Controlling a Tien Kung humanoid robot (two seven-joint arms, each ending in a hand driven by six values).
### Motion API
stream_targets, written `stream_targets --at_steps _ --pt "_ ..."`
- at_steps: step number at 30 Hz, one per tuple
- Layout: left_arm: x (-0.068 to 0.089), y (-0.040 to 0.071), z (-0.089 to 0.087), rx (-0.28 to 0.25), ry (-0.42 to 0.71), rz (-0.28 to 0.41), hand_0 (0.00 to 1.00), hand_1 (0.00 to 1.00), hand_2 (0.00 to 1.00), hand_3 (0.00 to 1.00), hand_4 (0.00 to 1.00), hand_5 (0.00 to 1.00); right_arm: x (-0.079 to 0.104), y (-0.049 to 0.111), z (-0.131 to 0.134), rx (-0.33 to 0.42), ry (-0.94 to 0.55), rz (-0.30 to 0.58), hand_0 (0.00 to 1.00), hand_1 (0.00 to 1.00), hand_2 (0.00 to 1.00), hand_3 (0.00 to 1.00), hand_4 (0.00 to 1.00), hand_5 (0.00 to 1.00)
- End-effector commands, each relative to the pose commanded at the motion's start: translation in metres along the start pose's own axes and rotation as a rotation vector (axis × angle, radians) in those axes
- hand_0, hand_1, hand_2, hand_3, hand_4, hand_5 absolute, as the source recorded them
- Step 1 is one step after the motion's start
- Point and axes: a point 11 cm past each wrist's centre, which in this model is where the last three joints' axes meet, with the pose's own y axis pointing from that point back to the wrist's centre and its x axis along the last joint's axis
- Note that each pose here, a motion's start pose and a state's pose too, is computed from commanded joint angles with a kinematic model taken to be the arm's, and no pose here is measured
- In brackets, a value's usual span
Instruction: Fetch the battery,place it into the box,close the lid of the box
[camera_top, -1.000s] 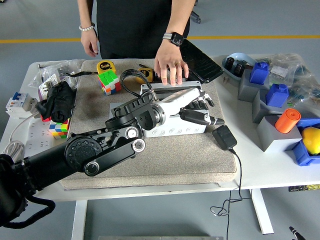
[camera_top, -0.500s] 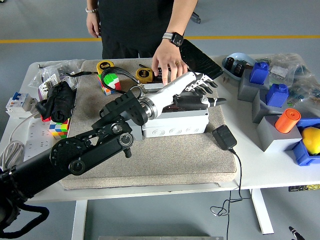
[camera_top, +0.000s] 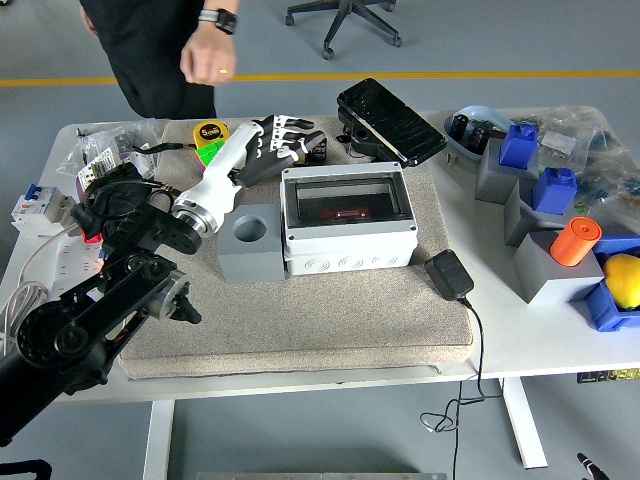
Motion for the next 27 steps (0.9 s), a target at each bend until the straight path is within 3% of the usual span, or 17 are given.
stream_targets --at_steps 3,9,14,27 --pt "0.021 0.005 -0.006 0.005 0.033 0.049 0.603 0.671 0.647 0.674 0.998 0.598 -0.001 0.000 -0.001 0.001 -0.001 -0.001 0.705 0.678 0.670 0.591 0.968 0.492" --pt "0.043 0.014 -0.023 0.051 0.004 0.095 0.611 0.672 0.644 0.673 0.998 0.592 -0.001 0.000 0.001 -0.006 -0.002 -0.005 0.705 0.678 0.670 0.592 0.968 0.492" --pt "0.056 0.021 -0.025 0.044 0.026 0.134 0.616 0.670 0.644 0.672 0.998 0.585 -0.001 0.000 0.002 -0.009 -0.002 -0.004 0.704 0.679 0.670 0.591 0.968 0.494" --pt "0.081 0.027 -0.022 0.025 0.032 0.206 0.595 0.669 0.638 0.668 0.998 0.569 -0.001 0.000 0.002 -0.009 0.000 -0.006 0.703 0.679 0.671 0.592 0.967 0.495"
